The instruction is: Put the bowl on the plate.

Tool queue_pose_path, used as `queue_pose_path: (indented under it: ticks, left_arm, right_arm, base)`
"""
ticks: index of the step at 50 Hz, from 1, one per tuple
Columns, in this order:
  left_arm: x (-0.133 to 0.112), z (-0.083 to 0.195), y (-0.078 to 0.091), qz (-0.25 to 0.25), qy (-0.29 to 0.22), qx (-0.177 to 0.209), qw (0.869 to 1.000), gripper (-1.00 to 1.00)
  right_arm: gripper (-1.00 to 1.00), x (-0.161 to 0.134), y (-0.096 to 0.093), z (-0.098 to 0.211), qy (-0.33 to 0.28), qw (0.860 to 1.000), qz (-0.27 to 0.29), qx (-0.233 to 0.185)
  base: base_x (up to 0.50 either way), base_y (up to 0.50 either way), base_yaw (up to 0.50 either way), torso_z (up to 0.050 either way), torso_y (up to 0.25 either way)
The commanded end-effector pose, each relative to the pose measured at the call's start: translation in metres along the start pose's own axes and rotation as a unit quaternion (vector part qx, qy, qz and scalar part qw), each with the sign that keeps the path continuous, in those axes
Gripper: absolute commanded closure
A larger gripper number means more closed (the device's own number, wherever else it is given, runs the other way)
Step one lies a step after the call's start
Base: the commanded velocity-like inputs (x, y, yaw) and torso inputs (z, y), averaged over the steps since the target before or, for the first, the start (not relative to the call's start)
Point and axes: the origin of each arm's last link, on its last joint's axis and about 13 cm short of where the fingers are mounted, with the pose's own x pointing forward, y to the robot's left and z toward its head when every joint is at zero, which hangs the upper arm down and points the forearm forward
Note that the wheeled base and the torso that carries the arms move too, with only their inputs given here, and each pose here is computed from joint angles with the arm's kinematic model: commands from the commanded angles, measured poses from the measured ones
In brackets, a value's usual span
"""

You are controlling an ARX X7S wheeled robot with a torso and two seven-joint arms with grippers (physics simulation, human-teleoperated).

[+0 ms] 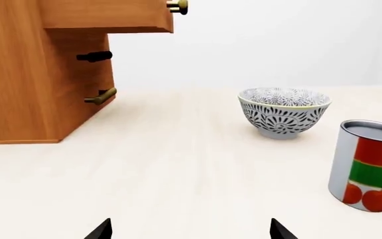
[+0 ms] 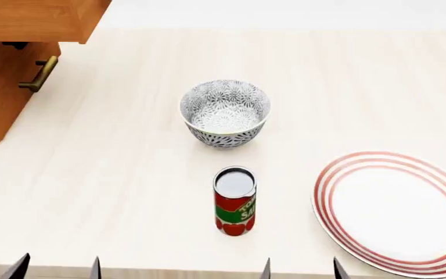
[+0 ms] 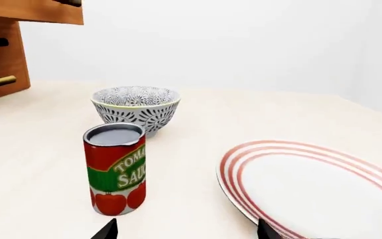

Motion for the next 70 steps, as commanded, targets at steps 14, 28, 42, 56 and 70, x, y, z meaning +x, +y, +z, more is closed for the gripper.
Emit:
queue_pose_path:
  ticks: [14,28,42,56,70]
  left_arm:
    - [0.021,0.024,0.005,0.004,-0.026,-0.018,0.999,-1.00]
    - [0.024,0.005,0.004,-0.008,-0.032,-0.020,0.999,-1.00]
    - [0.023,0.008,0.005,-0.018,-0.043,-0.015,0.999,-1.00]
    - [0.023,0.011,0.005,-0.016,-0.042,-0.019,0.999,-1.00]
    - [0.023,0.013,0.004,-0.017,-0.041,-0.021,0.999,-1.00]
  right_arm:
    - [-1.00,0.023,-0.020,0.024,-0.020,0.999,-0.023,-0.016]
    - [-1.00,0.021,-0.026,0.046,-0.016,0.998,-0.051,-0.014]
    - [-1.00,0.016,-0.033,0.060,-0.035,0.999,-0.023,-0.005]
    - [-1.00,0.015,-0.033,0.058,-0.041,0.999,-0.012,-0.006]
    - [-1.00,0.015,-0.034,0.055,-0.038,0.999,-0.012,-0.009]
  base:
    - [0.00,0.00,0.00,0.000,0.000]
    - [0.00,0.00,0.00,0.000,0.000]
    - [0.00,0.00,0.00,0.000,0.000]
    - [0.03,0.00,0.00,0.000,0.000]
    - [0.09,0.00,0.00,0.000,0.000]
